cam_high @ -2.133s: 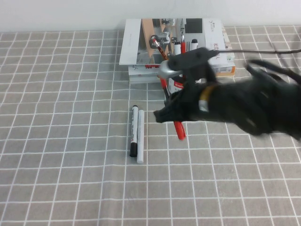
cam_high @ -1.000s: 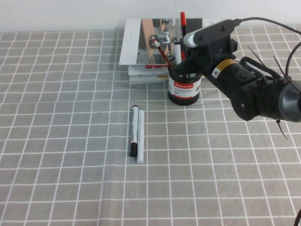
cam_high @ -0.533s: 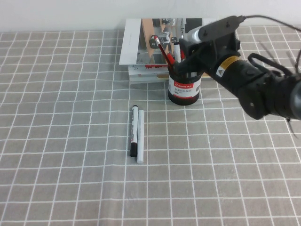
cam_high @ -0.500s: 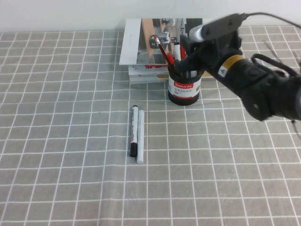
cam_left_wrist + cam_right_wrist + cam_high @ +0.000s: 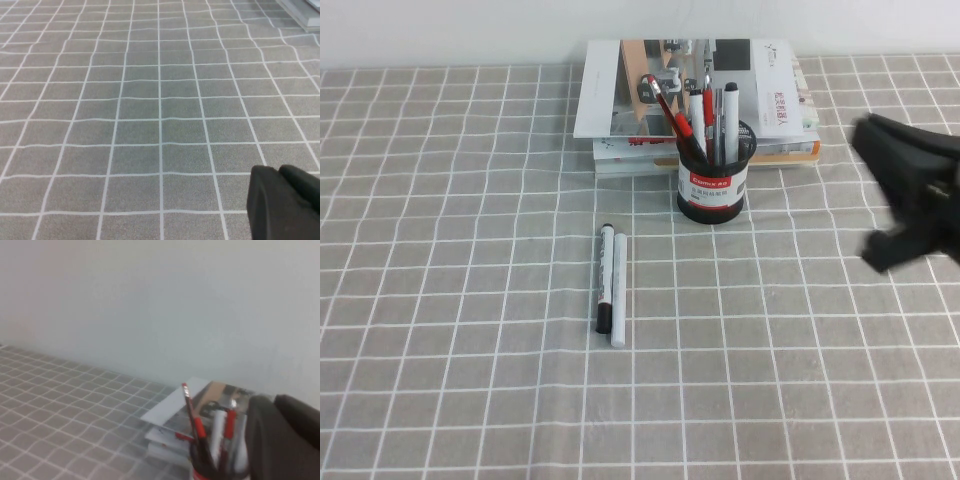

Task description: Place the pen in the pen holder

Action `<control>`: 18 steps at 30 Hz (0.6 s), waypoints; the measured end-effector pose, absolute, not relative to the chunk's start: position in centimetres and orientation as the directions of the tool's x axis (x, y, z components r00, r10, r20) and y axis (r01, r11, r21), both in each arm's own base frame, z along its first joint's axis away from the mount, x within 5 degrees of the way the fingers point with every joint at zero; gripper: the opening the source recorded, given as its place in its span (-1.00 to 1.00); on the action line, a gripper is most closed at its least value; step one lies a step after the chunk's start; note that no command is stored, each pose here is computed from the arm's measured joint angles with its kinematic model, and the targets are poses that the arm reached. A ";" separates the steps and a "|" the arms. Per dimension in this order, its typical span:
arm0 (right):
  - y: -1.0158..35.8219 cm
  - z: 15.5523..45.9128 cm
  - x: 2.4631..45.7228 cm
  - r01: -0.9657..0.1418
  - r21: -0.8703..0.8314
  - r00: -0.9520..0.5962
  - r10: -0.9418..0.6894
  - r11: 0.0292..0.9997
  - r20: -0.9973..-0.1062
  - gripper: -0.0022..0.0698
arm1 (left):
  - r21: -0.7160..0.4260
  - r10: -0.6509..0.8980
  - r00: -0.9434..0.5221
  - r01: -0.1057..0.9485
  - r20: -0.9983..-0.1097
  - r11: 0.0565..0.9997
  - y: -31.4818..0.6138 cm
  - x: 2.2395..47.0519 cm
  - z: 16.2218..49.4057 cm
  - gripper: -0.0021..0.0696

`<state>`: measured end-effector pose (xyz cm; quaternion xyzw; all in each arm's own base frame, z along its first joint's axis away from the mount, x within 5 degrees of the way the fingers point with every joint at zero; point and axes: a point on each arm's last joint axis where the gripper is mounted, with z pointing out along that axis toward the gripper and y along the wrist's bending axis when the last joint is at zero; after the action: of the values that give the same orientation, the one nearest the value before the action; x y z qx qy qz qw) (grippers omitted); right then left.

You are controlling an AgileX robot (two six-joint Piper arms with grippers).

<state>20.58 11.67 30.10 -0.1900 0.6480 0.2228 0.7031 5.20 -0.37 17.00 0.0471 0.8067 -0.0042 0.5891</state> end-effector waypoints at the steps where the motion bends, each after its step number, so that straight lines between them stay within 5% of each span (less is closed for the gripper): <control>1: 10.9 30.3 19.4 -0.544 0.025 0.039 0.055 0.838 -0.998 -0.97 | 0.049 0.071 -0.301 0.081 -0.951 0.996 -0.4 5.2 17.0 -0.95; 7: 6.8 30.5 13.4 -0.455 0.017 -0.121 -0.042 0.890 -0.992 -0.97 | 0.049 0.071 -0.301 0.081 -0.951 0.996 -0.4 5.2 17.0 -0.95; 18: 3.3 28.7 7.4 -0.417 -0.077 -0.005 -0.088 0.906 -0.996 -0.97 | 0.049 0.071 -0.301 0.081 -0.951 0.996 -0.4 5.2 17.0 -0.95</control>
<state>7.42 3.35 28.67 -0.1806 0.6985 0.1208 0.6818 5.20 -0.37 17.00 0.0471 0.8067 -0.0042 0.5891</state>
